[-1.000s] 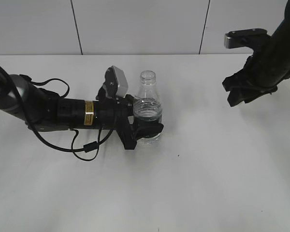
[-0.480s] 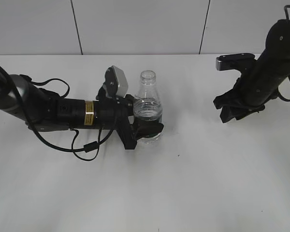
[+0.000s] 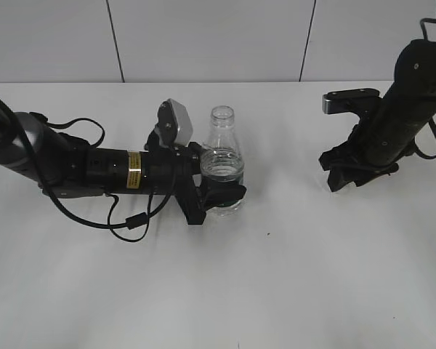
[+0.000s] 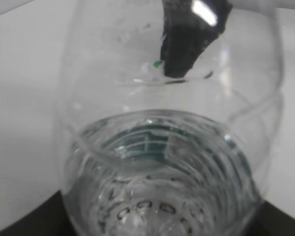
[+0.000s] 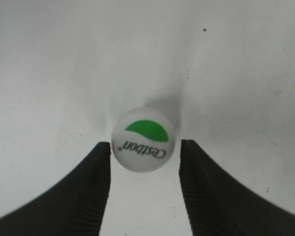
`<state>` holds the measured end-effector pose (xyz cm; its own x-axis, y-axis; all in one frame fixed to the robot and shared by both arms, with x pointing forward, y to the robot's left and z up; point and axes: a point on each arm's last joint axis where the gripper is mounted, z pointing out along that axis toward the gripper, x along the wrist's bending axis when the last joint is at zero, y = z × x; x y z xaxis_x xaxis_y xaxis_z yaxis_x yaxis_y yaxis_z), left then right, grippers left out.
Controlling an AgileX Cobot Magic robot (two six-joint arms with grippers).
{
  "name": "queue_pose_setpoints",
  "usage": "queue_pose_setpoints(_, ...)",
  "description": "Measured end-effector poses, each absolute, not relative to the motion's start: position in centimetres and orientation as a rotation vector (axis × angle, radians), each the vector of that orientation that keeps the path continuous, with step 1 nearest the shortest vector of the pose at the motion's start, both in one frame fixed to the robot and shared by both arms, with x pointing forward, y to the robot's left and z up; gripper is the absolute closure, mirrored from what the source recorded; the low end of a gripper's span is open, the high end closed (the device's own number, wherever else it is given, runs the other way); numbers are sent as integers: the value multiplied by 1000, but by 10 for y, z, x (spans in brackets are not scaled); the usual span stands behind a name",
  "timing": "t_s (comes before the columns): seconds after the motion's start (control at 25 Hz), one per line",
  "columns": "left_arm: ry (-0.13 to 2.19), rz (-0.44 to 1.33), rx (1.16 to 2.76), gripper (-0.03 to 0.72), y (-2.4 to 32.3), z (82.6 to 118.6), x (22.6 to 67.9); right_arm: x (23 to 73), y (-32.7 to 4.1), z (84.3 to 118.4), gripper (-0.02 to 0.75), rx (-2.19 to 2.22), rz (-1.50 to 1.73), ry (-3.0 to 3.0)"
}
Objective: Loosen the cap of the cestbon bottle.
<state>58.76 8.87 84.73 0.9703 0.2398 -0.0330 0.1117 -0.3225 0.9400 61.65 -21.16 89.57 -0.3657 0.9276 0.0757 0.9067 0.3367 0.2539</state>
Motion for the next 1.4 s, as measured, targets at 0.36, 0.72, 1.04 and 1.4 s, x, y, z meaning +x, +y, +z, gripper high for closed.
queue_pose_setpoints(0.36,253,131,1904,273,89,847,588,616,-211,896,214,1723,399,2503)
queue_pose_setpoints(0.72,230,123,1911,88,97,846,589,614,-211,896,211,1711,370,2549)
queue_pose_setpoints(1.04,174,40,2002,98,127,845,590,617,-209,904,211,1715,357,2578)
queue_pose_setpoints(1.4,223,56,2090,98,183,867,602,629,-206,923,211,1694,382,2589)
